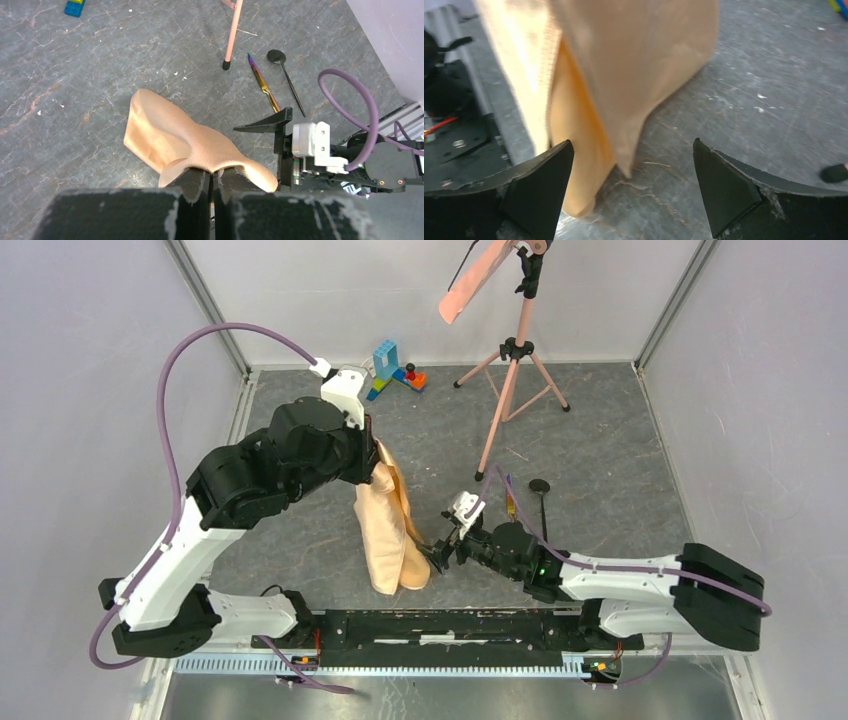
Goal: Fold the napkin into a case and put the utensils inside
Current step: Pick up the crumpled napkin from the center of the board.
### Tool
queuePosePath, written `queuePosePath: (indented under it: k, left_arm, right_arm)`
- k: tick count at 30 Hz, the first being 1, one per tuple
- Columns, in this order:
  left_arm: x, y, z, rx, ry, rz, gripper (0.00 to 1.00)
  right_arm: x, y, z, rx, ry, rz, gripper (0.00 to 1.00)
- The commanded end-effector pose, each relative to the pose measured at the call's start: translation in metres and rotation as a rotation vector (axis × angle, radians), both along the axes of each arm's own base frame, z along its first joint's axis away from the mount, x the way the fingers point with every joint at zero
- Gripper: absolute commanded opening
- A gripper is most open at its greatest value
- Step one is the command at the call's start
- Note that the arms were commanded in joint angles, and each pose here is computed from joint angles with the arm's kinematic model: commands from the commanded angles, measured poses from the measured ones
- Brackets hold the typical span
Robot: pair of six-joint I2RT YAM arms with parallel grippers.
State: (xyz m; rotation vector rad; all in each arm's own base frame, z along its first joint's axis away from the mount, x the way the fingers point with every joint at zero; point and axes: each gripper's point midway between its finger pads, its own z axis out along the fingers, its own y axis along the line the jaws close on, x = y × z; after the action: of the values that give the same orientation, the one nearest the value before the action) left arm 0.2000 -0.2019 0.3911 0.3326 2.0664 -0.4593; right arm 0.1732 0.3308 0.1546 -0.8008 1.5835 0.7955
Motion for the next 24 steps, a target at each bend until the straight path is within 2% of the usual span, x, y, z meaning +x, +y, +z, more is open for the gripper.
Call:
queuePosePath:
  k: [1,5,9,15,19,22,24]
  left_arm:
    - [-0.001,0.001,0.011,0.045,-0.046,-0.074,0.02]
    - [-0.002,0.007,0.017,0.036,-0.063,-0.064,0.02]
    - [-0.003,0.014,0.021,0.034,-0.076,-0.05,0.02]
    - [-0.002,0.017,0.023,0.052,-0.08,-0.048,0.02]
    - [-0.001,0.015,0.024,0.052,-0.078,-0.059,0.02]
    - [-0.001,0.014,0.023,0.05,-0.076,-0.061,0.02]
    - [0.0,0.013,0.023,0.051,-0.076,-0.062,0.02]
  right_arm:
    - [0.044,-0.007,0.027,0.023,-0.139,-0.235,0.94]
    - [0.055,0.004,0.029,-0.003,-0.197,-0.249,0.9]
    - [0.046,0.024,0.039,0.045,-0.214,-0.18,0.87]
    - [0.031,0.003,0.053,0.055,-0.195,-0.225,0.9]
    - [0.016,0.0,0.063,0.113,-0.162,-0.161,0.9]
    - [0.008,0.01,0.065,0.147,-0.169,-0.1,0.87]
    - [0.01,0.022,0.062,0.12,-0.166,-0.083,0.82]
